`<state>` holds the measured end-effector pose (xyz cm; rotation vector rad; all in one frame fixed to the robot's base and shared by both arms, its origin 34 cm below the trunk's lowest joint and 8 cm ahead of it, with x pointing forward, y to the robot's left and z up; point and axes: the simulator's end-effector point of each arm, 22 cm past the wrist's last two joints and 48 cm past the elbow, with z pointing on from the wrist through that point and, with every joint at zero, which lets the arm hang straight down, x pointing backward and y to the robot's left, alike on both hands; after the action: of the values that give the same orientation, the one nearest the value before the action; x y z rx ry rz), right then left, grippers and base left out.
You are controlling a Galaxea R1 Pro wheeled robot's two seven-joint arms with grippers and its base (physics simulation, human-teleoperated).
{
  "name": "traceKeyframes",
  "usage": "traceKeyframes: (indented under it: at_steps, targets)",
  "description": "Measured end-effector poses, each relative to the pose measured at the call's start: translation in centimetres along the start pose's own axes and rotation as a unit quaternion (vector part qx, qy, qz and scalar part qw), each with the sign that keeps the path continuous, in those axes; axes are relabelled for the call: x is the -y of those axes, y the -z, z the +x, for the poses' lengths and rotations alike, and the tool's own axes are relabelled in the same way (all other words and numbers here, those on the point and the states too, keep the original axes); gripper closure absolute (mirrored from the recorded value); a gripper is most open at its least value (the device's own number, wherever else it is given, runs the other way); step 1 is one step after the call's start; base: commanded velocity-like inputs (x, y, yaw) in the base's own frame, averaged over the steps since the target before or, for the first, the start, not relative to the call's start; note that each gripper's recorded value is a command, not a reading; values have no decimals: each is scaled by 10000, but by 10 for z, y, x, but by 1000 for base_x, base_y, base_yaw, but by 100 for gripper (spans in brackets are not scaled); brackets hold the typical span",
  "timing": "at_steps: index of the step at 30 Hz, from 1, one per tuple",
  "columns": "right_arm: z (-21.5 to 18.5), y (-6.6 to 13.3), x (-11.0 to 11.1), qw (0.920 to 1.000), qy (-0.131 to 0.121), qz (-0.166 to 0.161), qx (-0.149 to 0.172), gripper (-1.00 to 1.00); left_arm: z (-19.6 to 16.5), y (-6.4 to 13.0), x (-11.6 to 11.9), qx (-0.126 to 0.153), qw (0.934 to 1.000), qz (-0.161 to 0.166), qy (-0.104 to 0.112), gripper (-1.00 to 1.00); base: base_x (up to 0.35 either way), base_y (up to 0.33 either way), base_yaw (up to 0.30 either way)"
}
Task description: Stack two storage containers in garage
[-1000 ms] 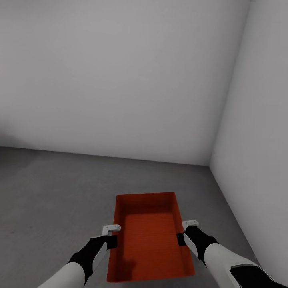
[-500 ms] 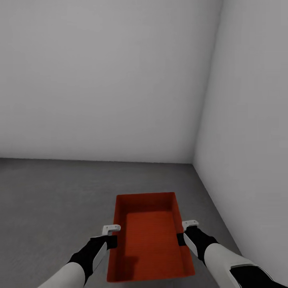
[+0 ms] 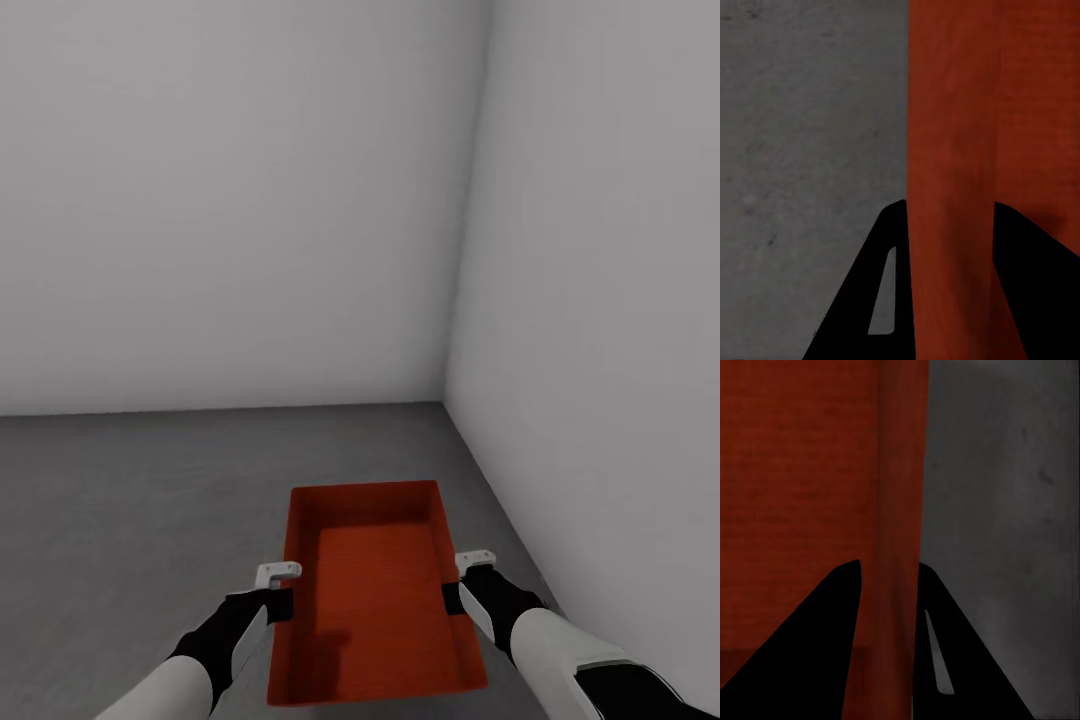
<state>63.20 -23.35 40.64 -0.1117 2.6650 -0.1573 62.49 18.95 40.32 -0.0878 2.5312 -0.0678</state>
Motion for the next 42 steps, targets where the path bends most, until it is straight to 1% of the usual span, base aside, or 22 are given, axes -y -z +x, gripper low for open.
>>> traceKeyframes:
  at_steps: [12,15,19,27,34,42]
  targets:
    - [5,-4,-1,10000,2,-7,-57,100,5,-3,0,-55,10000,-4,2,100,8,0,-251]
    - [5,-5,-1,10000,4,-8,-64,100,6,-4,-1,-63,10000,-6,-5,100,166,0,-78]
    - [6,-5,-1,10000,4,-8,-66,100,6,-4,-1,-67,10000,-7,-5,100,92,0,134]
    - [6,-5,-1,10000,2,-9,-66,100,6,-4,-1,-65,10000,-7,-6,100,115,0,263]
    - [5,-5,-1,10000,4,-9,-65,100,6,-4,-1,-66,10000,-7,-8,100,204,0,47]
    - [6,-5,-1,10000,5,-9,-67,100,6,-4,-1,-67,10000,-7,-7,100,311,0,3]
